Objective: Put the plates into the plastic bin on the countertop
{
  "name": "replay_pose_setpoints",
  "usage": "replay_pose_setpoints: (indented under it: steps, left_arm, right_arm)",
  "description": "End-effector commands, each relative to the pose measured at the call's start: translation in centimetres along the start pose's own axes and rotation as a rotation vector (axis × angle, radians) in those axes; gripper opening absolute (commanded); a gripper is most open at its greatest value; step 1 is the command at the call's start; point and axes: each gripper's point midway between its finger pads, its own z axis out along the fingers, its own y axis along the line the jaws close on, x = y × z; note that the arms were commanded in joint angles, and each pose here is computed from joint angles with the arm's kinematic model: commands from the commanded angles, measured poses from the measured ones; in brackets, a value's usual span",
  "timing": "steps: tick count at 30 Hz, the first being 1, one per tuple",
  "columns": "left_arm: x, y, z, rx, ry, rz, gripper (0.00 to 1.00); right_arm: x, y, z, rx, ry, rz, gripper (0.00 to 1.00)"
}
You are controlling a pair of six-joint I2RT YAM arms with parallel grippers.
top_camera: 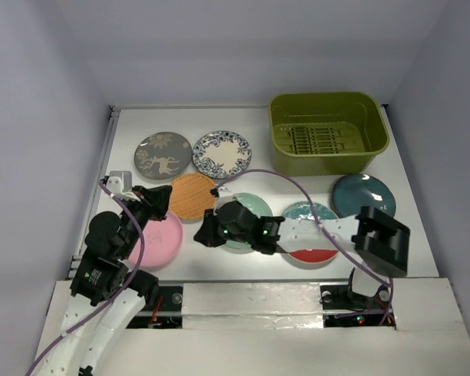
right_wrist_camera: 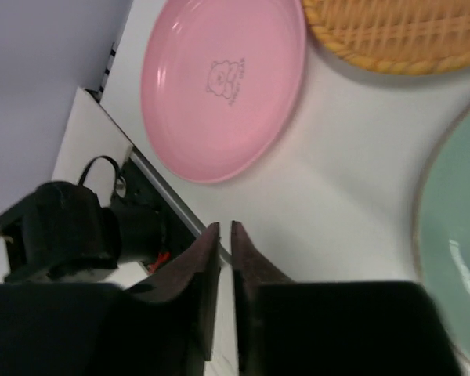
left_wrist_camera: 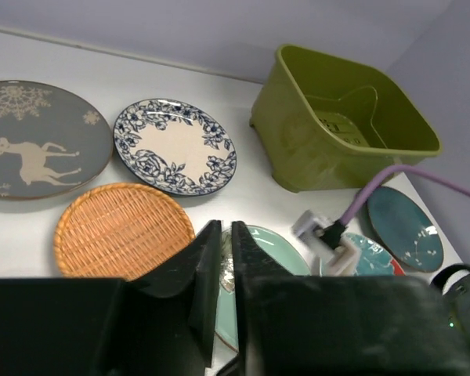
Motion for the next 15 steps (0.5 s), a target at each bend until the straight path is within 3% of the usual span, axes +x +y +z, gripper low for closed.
replay_pose_setpoints:
  steps: [1, 4, 6, 15]
  left_arm:
    - [-1.3, 0.2, -0.5, -0.022, -0.061, -0.021, 0.10]
    - [-1.7, 0.2, -0.9, -0.020, -0.083, -0.024, 0.24]
    - [-1.9, 0.2, -1.1, -0.019, -0.095, -0.027, 0.30]
    - [-1.9, -0.1, -1.2, -0.001, -0.093, -0.022, 0.34]
  right_arm:
    - [-1.8, 2.9, 2.3, -0.033, -0.071, 0.078, 0.21]
    - [-0.1, 2.3, 4.5, -0.028, -0.029, 0.112, 0.42]
    - [0.4, 1.9, 5.3, 0.000, -0.029, 0.122, 0.44]
    - [1.4, -0.2, 9.4, 0.105, -0.038, 0.128, 0.46]
